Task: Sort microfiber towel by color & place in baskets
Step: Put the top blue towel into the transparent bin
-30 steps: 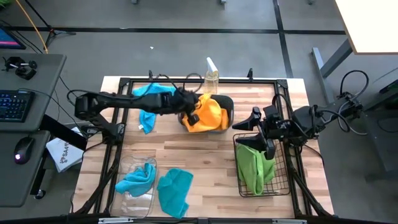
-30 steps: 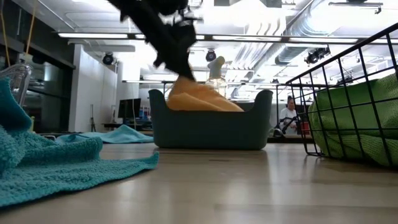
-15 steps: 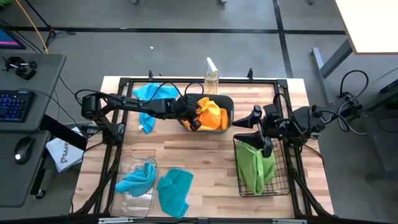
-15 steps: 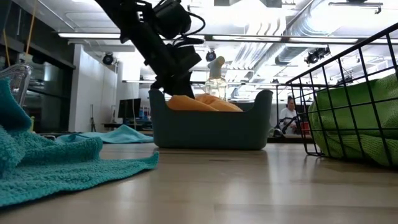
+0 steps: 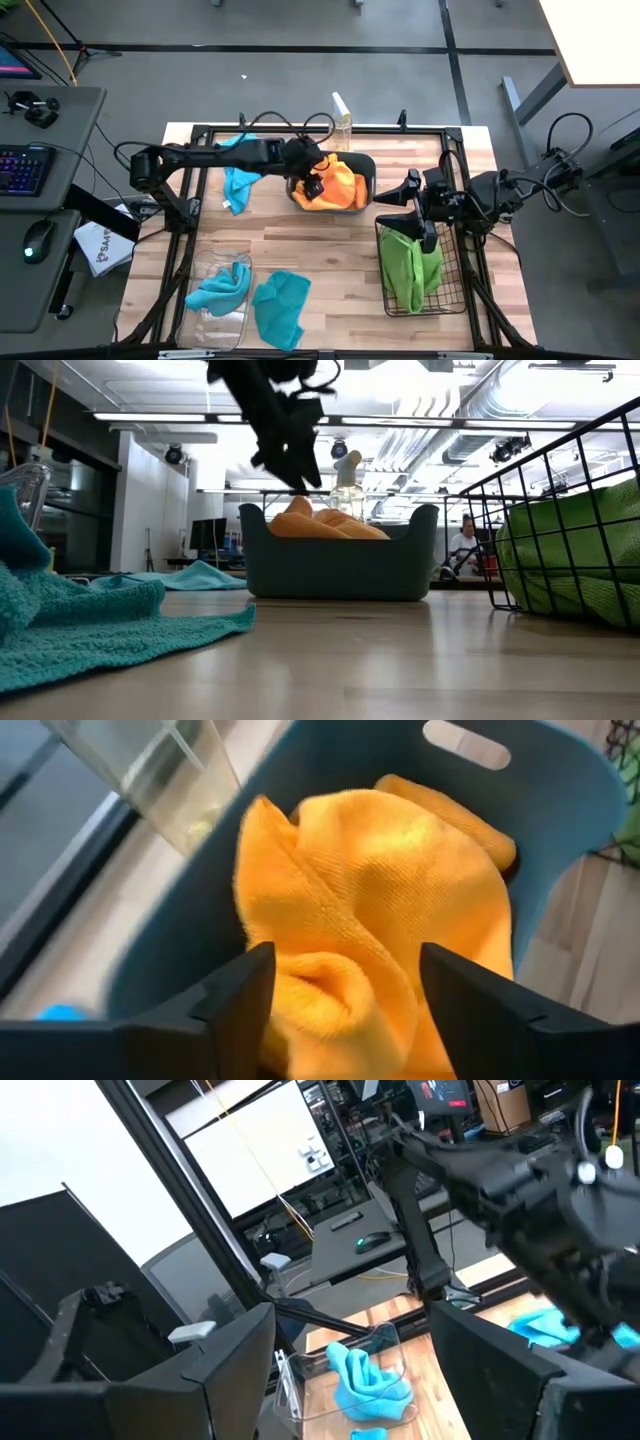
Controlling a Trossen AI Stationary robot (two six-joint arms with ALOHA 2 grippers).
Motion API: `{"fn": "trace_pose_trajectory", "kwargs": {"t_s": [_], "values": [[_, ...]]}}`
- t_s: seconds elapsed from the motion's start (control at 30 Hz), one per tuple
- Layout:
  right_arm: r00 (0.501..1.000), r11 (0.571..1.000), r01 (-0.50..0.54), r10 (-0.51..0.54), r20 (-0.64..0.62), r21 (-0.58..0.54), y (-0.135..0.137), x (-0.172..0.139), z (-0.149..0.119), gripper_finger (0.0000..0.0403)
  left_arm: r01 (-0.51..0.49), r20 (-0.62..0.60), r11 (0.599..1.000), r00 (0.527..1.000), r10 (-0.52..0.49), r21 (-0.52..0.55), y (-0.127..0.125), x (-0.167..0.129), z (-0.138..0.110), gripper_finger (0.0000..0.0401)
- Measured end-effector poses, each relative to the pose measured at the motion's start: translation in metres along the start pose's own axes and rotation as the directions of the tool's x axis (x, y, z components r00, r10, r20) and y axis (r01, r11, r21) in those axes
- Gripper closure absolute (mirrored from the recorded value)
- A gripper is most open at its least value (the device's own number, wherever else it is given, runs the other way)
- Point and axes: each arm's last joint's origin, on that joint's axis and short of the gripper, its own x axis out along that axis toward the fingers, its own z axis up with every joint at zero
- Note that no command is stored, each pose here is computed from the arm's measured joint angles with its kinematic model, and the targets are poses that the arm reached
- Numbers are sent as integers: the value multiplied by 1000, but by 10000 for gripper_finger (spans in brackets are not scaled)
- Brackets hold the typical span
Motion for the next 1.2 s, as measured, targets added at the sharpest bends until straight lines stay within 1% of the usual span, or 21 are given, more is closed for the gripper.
{"fn": "trace_pose_trajectory", "kwargs": {"t_s": [0.07, 0.17, 0.2, 0.3, 0.4, 0.47, 0.53, 0.63, 0.77, 0.8, 0.87, 0.97, 1.03, 1.1, 1.2], "values": [[1000, 1000, 3, -3, -6, -5, 0, 0, -1, 139, -11, -20, 999, 1000, 12, 40, 2, -14, 9, 152], [1000, 1000, 8, -8, -16, -10, -1, 0, -2, 139, -43, -55, 998, 997, 46, 54, 6, -37, 15, 145], [1000, 1000, 8, -9, -17, -10, -1, 0, -2, 139, -66, -71, 996, 995, 70, 55, 8, -44, 15, 145], [999, 1000, 15, -15, -30, -10, -2, 0, -3, 139, -192, -135, 980, 971, 196, 44, 18, -65, 4, 145], [998, 1000, 25, -26, -50, -15, -3, 0, -5, 139, -304, -141, 952, 945, 295, -44, 38, -85, -11, 145], [997, 999, 34, -34, -66, -2, -4, 0, -7, 139, -337, -121, 928, 939, 321, -158, 54, -96, -25, 145], [996, 999, 43, -42, -82, 8, -4, 0, -9, 139, -364, -125, 889, 931, 342, -280, 70, -101, -46, 145], [994, 999, 51, -50, -97, 8, -5, 2, -11, 139, -426, -224, 821, 904, 365, -380, 89, -95, -87, 145], [992, 998, 59, -58, -112, 2, -4, 7, -16, 139, -465, -396, 743, 872, 289, -482, 103, -71, -139, 145], [991, 998, 61, -61, -116, -1, -4, 9, -17, 139, -469, -422, 728, 866, 269, -499, 105, -63, -149, 145], [990, 998, 66, -65, -124, 3, -4, 13, -20, 139, -460, -442, 713, 867, 230, -529, 106, -49, -164, 145], [987, 997, 77, -73, -140, 18, -3, 18, -25, 139, -456, -435, 690, 873, 223, -562, 107, -34, -177, 145], [986, 996, 84, -78, -149, 31, -3, 21, -28, 139, -482, -429, 668, 865, 260, -567, 111, -29, -180, 145], [984, 995, 91, -82, -156, 49, -3, 24, -30, 139, -521, -437, 648, 846, 305, -556, 115, -27, -182, 145], [982, 992, 100, -87, -165, 72, -3, 24, -31, 139, -543, -450, 645, 832, 325, -538, 122, -21, -182, 145]]}}
